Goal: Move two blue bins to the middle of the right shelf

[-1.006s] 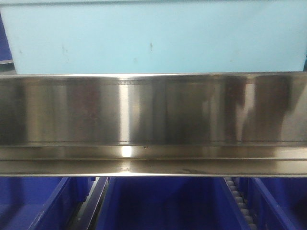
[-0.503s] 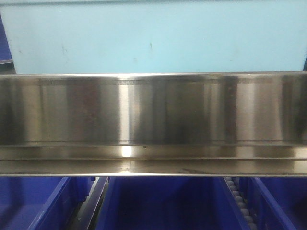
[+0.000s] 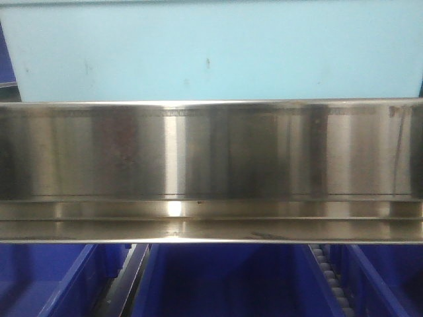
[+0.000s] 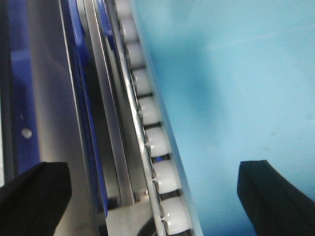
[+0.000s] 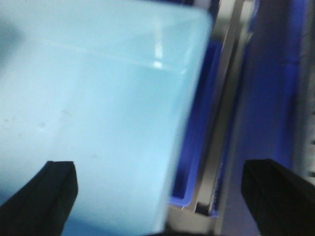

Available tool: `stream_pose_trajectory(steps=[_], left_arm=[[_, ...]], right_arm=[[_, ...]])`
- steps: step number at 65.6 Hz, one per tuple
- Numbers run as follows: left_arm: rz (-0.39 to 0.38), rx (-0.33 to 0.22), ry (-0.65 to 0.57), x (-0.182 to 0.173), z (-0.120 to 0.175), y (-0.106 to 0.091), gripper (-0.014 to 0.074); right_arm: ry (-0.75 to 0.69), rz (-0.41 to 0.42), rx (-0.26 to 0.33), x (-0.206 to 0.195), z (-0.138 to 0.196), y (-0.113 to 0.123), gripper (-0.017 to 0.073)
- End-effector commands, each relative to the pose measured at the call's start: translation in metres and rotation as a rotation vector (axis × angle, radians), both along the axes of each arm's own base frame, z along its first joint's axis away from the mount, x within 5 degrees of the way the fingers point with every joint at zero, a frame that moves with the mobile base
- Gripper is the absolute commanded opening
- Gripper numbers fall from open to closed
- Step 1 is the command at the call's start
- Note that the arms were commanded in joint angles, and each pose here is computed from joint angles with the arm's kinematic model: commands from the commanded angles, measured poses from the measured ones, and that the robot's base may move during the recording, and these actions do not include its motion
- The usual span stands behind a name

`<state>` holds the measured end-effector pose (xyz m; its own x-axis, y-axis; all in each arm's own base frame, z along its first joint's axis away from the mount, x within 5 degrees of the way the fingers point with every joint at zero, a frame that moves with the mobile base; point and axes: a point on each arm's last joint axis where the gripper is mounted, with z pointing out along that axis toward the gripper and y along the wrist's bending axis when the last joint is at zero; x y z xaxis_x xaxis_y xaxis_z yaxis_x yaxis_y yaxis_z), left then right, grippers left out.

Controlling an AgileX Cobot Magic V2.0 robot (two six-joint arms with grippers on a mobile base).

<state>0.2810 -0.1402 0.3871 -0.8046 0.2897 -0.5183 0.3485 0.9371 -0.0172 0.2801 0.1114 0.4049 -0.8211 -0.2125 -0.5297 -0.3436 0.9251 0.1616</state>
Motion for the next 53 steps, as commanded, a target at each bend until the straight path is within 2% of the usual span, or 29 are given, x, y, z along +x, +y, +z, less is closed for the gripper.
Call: stream_pose_trajectory(steps=[1, 10, 16, 28, 34, 40, 44, 49, 53], left_arm=[[0.005, 0.017, 0.043, 0.007, -0.010, -0.005, 0.0588], [0.005, 0.027, 0.071, 0.014, -0.021, -0.009, 0.0588], [0.005, 0.038, 0.092, 0.019, -0.028, -0.012, 0.0588], [0.005, 0.053, 0.120, 0.026, -0.040, -0.016, 0.0588], [0.005, 0.057, 0.128, 0.028, -0.044, -0.017, 0.0588], [0.005, 0.058, 0.130, 0.029, -0.045, -0.017, 0.0582], [0.011, 0.055, 0.131, 0.029, -0.045, -0.017, 0.0550], [0.019, 0.051, 0.132, 0.029, -0.045, -0.017, 0.0439], [0.018, 0.050, 0.130, 0.029, -0.045, -0.017, 0.0312]], right_arm=[[0.028, -0.023, 0.008, 0.010, -0.010, 0.007, 0.0568], [0.066, -0.041, -0.006, 0.025, -0.026, 0.012, 0.0568], [0.095, -0.069, -0.045, 0.035, -0.039, 0.012, 0.0568], [0.148, -0.071, -0.071, 0.047, -0.059, 0.016, 0.0568], [0.167, -0.070, -0.079, 0.050, -0.065, 0.017, 0.0527], [0.184, -0.070, -0.086, 0.052, -0.069, 0.017, 0.0409], [0.190, -0.069, -0.088, 0.052, -0.070, 0.017, 0.0264], [0.195, -0.069, -0.091, 0.052, -0.071, 0.017, 0.0052], [0.197, -0.068, -0.092, 0.052, -0.071, 0.017, -0.0080]])
